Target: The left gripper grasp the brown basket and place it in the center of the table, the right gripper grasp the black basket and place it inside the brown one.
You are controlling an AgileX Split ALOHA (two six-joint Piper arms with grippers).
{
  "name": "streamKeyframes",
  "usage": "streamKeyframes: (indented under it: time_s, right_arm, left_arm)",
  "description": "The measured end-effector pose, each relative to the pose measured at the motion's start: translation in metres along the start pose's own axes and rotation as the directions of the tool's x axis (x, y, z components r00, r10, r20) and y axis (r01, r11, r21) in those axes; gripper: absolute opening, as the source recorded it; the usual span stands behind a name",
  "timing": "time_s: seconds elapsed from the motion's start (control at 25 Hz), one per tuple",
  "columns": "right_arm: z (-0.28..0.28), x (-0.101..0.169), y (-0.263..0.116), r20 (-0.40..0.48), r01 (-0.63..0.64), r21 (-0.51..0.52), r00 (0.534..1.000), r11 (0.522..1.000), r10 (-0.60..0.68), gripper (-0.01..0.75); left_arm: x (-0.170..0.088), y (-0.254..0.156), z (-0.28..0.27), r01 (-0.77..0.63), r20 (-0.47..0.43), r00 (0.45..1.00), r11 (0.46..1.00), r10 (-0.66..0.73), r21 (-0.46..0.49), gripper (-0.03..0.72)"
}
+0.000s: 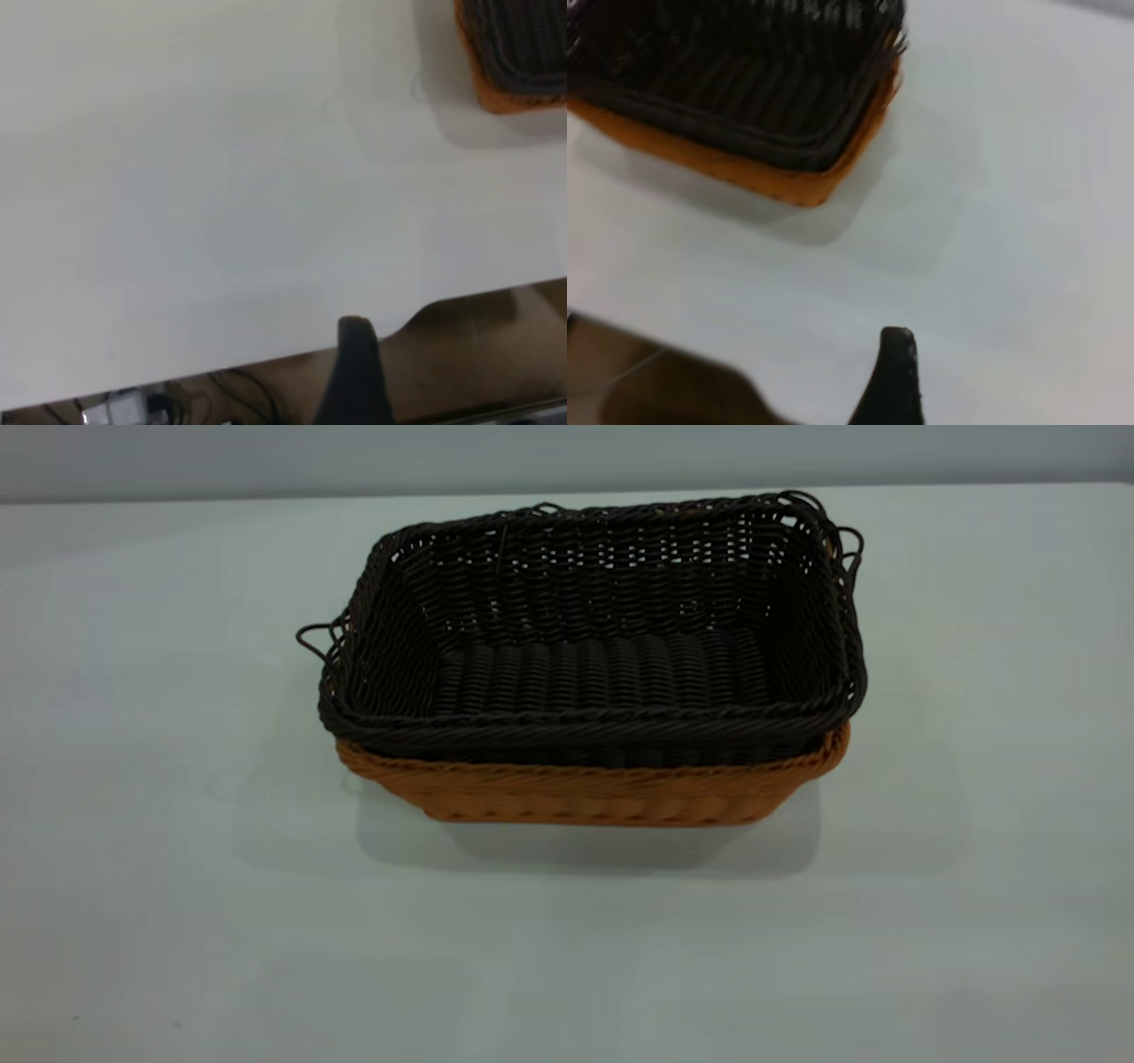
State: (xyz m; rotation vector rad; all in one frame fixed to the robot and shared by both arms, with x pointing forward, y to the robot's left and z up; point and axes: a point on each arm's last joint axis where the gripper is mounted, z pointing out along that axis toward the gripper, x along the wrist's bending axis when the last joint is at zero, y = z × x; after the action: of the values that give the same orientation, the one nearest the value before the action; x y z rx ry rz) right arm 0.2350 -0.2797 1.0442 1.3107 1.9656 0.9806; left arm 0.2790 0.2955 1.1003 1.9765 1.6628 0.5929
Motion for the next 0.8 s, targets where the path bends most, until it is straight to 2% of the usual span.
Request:
streamKeyframes:
  time_s: [0.16,0.44,0.6,0.8]
  right_arm:
    - [-0.005,0.002,-0.005,0.020,0.011,-0.055,1.000,0.998,-0.010,0.594]
    - [-0.005,0.002,-0.006,0.022,0.012,-0.062,1.000,0.998,-0.011,0.594]
    - [-0.005,0.002,-0.006,0.022,0.012,-0.063,1.000,0.998,-0.011,0.594]
    - [-0.005,0.002,-0.006,0.022,0.012,-0.063,1.000,0.998,-0.011,0.594]
  left_arm:
    - [-0.001,-0.033,0.006,0.000,-0.002,1.000,0.999,0.000,-0.041,0.554]
    - [-0.003,-0.074,0.011,-0.002,-0.008,1.000,0.987,0.001,-0.163,0.554]
    - [-0.003,-0.085,0.010,-0.003,-0.010,1.000,0.975,0.001,-0.222,0.554]
    - [-0.003,-0.085,0.017,-0.007,-0.012,1.000,0.970,0.004,-0.242,0.554]
